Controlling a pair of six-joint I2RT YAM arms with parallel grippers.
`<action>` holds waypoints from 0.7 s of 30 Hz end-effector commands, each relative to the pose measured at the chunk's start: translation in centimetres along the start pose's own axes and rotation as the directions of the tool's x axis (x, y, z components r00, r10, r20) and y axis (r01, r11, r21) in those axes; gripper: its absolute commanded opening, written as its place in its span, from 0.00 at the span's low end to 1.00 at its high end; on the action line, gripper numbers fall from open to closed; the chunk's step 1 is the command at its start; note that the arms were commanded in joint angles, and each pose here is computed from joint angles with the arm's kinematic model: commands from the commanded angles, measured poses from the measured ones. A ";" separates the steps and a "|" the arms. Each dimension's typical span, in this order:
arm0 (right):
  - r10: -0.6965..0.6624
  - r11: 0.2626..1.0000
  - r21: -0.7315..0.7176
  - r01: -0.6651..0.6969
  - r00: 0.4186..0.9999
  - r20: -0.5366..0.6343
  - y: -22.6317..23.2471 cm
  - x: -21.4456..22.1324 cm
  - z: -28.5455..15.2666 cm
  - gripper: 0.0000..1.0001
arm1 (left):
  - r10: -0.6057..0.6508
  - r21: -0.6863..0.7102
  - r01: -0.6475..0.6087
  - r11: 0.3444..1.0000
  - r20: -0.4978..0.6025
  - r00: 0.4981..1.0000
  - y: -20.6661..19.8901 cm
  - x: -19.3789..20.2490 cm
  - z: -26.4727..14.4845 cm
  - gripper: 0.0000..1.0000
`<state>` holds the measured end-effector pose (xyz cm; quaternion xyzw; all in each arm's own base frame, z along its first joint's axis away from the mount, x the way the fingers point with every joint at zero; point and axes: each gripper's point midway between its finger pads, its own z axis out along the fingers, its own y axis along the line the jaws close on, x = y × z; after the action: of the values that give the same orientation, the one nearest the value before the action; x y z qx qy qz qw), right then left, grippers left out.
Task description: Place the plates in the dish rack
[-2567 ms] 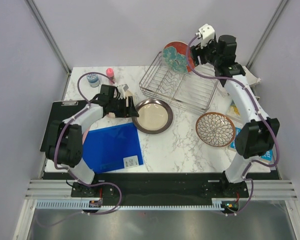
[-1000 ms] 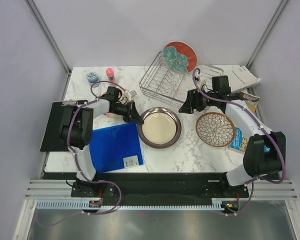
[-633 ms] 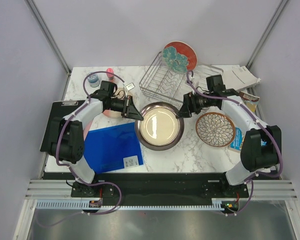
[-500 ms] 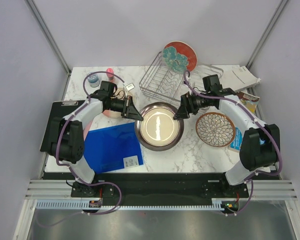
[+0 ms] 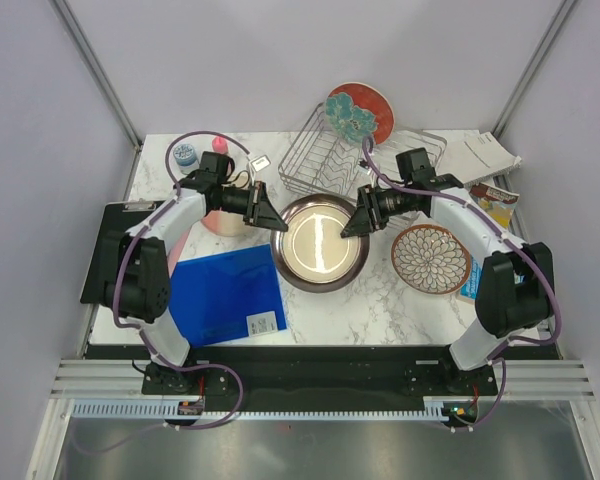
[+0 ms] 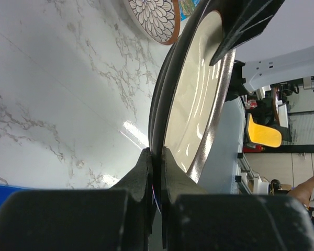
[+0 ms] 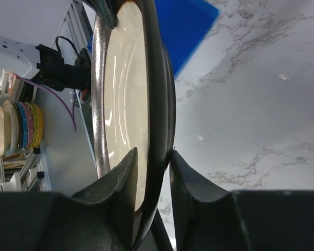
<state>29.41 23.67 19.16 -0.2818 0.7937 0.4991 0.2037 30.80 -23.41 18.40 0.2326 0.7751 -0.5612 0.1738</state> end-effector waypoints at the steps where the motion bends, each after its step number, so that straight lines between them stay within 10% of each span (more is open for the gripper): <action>1: -0.047 0.997 -0.058 0.049 0.998 0.043 1.3 -2.4 0.2 0.15 | 0.050 0.137 -0.052 0.989 0.015 0.999 -2.8 -1.6 -0.3 0.02; 3: -0.054 0.998 -0.033 0.056 0.997 0.054 1.0 -3.1 0.2 0.00 | 0.042 0.118 -0.043 0.992 0.014 0.999 -2.4 -1.7 -0.1 0.03; 11: -0.259 0.964 0.115 0.241 0.946 0.194 1.3 -12.7 -3.4 0.00 | 0.120 -0.058 -0.115 0.992 0.093 0.988 -1.2 -3.7 -2.4 0.50; 21: -0.654 0.674 0.592 0.441 0.729 0.202 -1.4 -26.6 -10.4 0.00 | 0.191 -0.251 -0.134 0.959 0.220 0.957 0.2 -3.2 -8.7 0.61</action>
<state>45.89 21.32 32.79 -0.3145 0.7622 0.3311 0.4589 33.86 -15.80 23.03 0.1850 0.7862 -0.4992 0.3137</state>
